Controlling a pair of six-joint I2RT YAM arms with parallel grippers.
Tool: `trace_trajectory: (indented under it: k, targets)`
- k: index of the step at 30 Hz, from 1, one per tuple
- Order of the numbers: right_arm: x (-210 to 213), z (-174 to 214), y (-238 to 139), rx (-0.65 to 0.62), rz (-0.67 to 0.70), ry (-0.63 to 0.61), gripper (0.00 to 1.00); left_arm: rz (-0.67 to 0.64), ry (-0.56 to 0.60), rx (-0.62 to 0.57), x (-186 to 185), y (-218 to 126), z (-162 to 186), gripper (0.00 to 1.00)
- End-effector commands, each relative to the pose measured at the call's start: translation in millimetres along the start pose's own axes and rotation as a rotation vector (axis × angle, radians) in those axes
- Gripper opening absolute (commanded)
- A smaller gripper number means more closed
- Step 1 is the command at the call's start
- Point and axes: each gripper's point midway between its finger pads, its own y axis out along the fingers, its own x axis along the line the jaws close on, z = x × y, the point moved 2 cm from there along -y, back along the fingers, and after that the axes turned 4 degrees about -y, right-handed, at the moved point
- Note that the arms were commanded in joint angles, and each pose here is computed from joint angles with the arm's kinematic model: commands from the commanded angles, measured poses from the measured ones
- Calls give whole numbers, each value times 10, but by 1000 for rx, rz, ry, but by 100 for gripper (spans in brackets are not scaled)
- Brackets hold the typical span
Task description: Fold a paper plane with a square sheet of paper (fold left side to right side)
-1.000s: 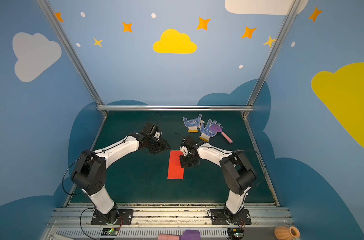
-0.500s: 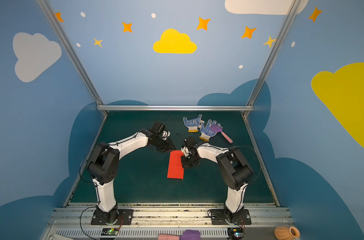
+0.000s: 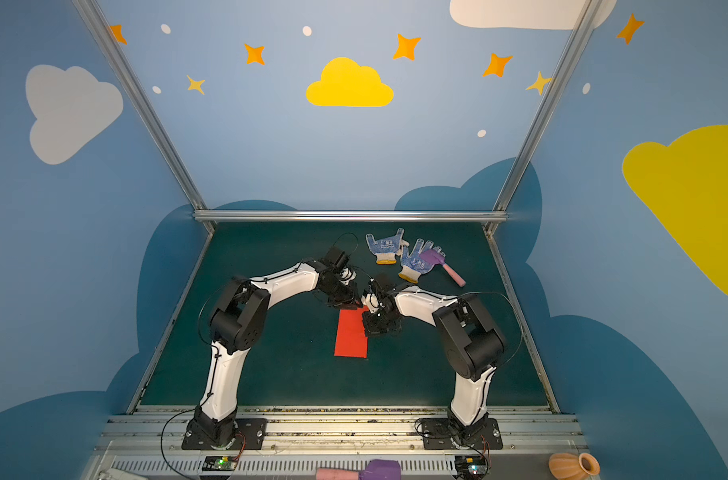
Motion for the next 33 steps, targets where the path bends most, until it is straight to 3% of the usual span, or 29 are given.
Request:
trace_trajectory:
  k: [1,12,18,23,33]
  targets:
    - [-157,125,88,50,54,13,0,-21,16,33,-5,83,85,26]
    - [-184,132,111,66,66,5,0,-72,15,20,42,130,163,29]
    - [-186,151,140,73,61,6,0,-17,7,-87,-136,-332,112,45]
    - [-185,154,159,77,57,7,0,9,-68,-174,-15,-642,288,59]
    - [-204,169,206,87,54,5,0,21,-158,-159,334,-651,726,68]
